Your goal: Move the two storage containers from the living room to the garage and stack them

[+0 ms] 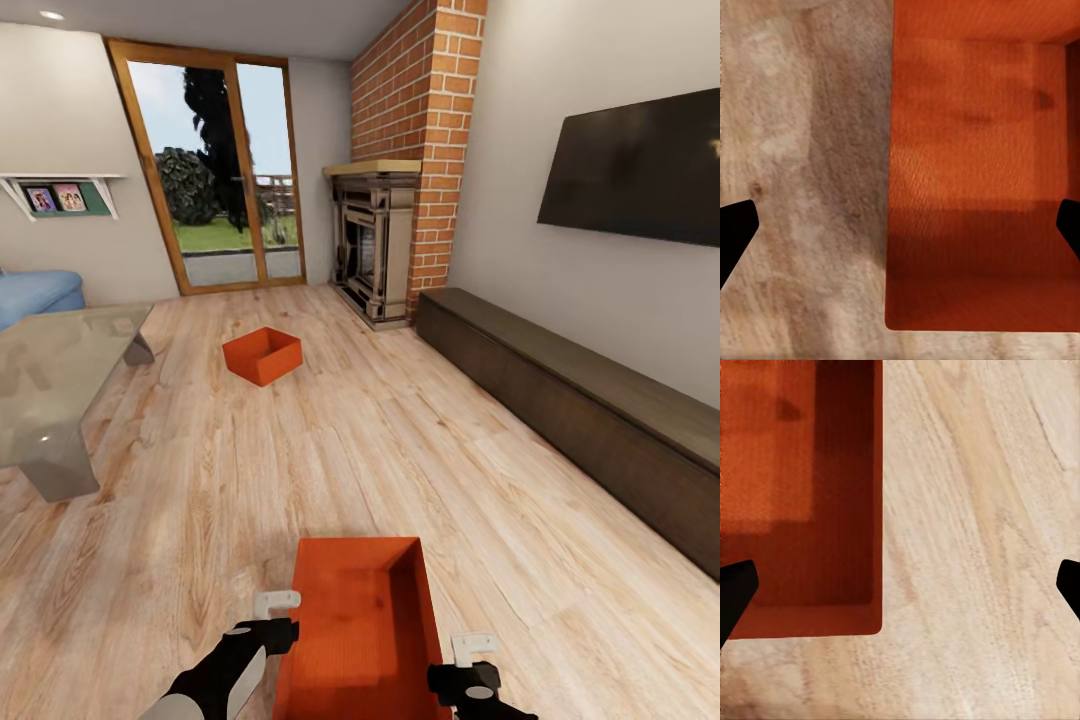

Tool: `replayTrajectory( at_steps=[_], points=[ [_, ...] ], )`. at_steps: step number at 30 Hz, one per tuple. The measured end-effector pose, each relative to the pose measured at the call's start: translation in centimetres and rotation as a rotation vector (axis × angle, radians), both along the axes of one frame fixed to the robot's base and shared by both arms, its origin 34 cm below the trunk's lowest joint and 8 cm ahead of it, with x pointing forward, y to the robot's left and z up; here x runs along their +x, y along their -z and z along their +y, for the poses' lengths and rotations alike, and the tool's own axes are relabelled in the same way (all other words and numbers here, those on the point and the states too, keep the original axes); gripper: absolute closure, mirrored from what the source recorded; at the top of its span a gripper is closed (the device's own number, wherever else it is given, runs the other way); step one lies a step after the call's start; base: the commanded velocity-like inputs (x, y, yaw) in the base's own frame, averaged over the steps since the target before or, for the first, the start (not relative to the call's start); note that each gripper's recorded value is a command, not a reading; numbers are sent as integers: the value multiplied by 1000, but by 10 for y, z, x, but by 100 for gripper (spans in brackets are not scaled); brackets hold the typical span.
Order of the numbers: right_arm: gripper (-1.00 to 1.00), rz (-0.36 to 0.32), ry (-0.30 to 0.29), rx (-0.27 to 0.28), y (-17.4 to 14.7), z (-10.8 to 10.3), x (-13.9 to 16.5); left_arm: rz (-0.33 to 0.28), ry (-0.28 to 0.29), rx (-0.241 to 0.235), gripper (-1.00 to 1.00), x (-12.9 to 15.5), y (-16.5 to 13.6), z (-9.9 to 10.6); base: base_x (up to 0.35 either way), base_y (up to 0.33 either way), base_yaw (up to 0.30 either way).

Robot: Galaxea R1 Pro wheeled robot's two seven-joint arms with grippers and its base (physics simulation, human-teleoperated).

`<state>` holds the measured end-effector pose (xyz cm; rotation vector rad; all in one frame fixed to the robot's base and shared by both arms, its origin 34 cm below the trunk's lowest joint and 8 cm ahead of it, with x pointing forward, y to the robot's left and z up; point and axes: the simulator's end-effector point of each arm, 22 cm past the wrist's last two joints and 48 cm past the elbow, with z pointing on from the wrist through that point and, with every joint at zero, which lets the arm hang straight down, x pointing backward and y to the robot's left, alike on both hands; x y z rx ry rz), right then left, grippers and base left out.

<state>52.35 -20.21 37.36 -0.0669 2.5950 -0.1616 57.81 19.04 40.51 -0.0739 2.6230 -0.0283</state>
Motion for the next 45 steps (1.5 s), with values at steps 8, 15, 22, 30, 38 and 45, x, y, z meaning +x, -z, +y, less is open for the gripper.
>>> replayTrajectory(
  at_steps=[8,15,22,30,38,45],
  points=[
    [-100,-19,-4,0,-6,1,13,3,0,3,-100,-1,1,0,0,0,0],
    [-100,-39,-6,6,-13,4,26,10,6,4,-100,-4,3,-1,0,0,0],
    [-100,-44,-9,16,-4,9,26,2,56,23,-100,-5,12,-7,0,0,0],
    [-100,-45,-10,16,13,8,23,-1,58,25,-100,-8,29,-7,0,0,0],
    [-100,-46,-11,17,29,8,20,-4,58,25,-100,-10,45,-7,0,0,0],
    [-100,-47,-11,16,29,8,20,-4,56,27,-100,-10,45,-6,0,0,0]
  ],
)
